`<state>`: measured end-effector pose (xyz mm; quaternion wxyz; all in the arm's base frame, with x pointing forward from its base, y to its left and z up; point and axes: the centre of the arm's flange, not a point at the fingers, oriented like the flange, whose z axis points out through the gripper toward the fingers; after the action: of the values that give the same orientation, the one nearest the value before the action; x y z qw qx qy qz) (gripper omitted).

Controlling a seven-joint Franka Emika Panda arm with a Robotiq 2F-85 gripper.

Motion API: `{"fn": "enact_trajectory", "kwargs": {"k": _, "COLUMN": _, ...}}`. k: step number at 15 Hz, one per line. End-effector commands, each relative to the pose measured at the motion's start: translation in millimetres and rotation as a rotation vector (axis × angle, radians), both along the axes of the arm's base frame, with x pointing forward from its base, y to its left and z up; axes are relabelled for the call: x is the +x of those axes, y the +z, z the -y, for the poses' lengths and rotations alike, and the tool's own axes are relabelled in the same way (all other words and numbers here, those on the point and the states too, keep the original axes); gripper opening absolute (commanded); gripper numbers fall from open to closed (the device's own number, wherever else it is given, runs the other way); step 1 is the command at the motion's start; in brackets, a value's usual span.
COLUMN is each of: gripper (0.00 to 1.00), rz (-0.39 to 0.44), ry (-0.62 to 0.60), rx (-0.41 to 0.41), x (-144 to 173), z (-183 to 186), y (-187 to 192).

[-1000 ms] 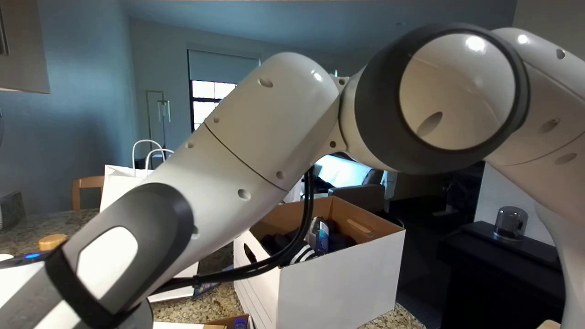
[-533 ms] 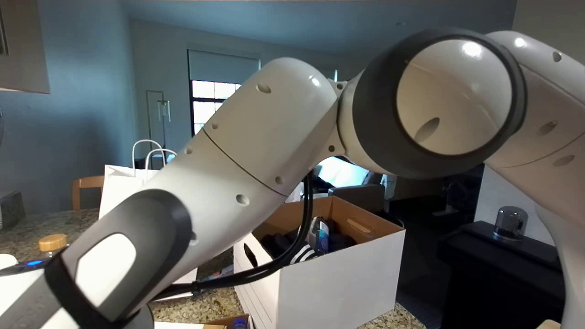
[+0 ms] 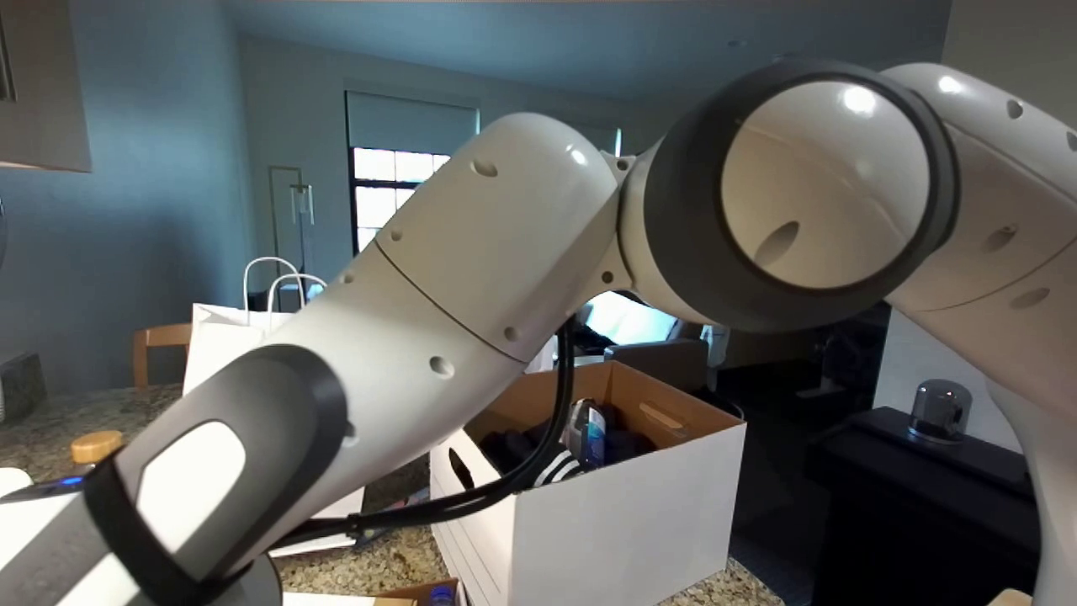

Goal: Pick up two empty bottles and place them in the white storage box

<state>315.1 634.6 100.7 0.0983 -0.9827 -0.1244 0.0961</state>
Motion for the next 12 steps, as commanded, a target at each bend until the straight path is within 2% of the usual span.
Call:
{"fn": "enact_trajectory", "kwargs": {"k": 1, "gripper": 0.27, "rz": -0.022, "ry": -0.020, "rx": 0.001, "x": -1.1, "z": 3.8, "y": -1.7}}
{"fn": "enact_trajectory", "kwargs": {"k": 3, "gripper": 0.14, "rz": -0.027, "ry": -0.019, "rx": -0.005, "x": -0.3, "z": 5.1, "y": -6.3}}
{"fn": "enact_trajectory", "kwargs": {"k": 4, "gripper": 0.11, "rz": -0.036, "ry": -0.023, "rx": -0.011, "x": 0.2, "z": 6.9, "y": -9.8}}
{"fn": "enact_trajectory", "kwargs": {"k": 5, "gripper": 0.14, "rz": -0.039, "ry": -0.025, "rx": -0.015, "x": 0.6, "z": 7.8, "y": -10.7}}
{"fn": "enact_trajectory", "kwargs": {"k": 9, "gripper": 0.14, "rz": -0.031, "ry": -0.020, "rx": -0.017, "x": 1.6, "z": 11.2, "y": -6.5}}
{"fn": "enact_trajectory", "kwargs": {"k": 12, "gripper": 0.14, "rz": 0.017, "ry": -0.024, "rx": -0.007, "x": -2.4, "z": 20.8, "y": 13.3}}
